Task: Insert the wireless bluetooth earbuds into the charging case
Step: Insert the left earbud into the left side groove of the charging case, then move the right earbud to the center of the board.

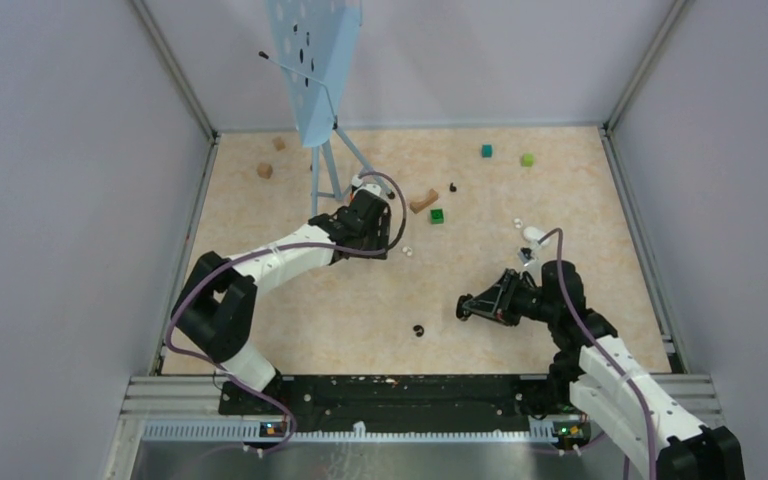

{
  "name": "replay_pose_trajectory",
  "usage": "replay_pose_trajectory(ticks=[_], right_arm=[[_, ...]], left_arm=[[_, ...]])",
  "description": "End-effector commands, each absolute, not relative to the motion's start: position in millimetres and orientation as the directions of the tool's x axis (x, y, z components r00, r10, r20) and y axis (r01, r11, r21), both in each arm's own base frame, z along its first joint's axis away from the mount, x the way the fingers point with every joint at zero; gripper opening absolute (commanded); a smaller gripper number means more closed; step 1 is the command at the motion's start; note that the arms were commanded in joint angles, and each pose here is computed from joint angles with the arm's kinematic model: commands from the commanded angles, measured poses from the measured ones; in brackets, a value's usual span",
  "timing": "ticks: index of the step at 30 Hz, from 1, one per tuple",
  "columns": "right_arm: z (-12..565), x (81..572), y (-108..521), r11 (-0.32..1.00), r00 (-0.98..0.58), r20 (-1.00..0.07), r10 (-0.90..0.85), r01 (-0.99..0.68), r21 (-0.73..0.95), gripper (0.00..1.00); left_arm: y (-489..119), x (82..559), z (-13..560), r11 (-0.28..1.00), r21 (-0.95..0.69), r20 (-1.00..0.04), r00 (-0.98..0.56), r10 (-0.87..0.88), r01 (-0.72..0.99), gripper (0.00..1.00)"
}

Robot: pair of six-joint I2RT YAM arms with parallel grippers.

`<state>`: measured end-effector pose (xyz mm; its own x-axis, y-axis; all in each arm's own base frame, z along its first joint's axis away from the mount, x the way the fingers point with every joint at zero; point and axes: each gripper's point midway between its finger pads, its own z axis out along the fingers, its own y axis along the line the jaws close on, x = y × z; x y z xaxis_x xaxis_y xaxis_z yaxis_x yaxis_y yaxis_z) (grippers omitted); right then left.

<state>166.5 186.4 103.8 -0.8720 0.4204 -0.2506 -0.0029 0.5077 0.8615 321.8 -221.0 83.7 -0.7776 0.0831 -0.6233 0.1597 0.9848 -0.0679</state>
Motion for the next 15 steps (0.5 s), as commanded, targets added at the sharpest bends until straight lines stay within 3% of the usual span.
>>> replay_pose_trajectory(ticks=[1,10,15], right_arm=[[121,174,182,0.541,-0.853,-0.311,0.418,-0.041,0.840,0.00],[111,179,130,0.778,-0.790,-0.432,0.435,0.088,0.623,0.00],[113,181,108,0.805,-0.742,-0.462,0.486,0.174,0.567,0.00]], left_arm=[[-231,330,94,0.968,-0.096,-0.661,-0.742,0.110,0.230,0.74],[-296,278,104,0.899,-0.114,-0.681,-0.692,0.239,0.423,0.75],[-322,286,117,0.884,-0.054,-0.716,-0.635,0.289,0.464,0.78]])
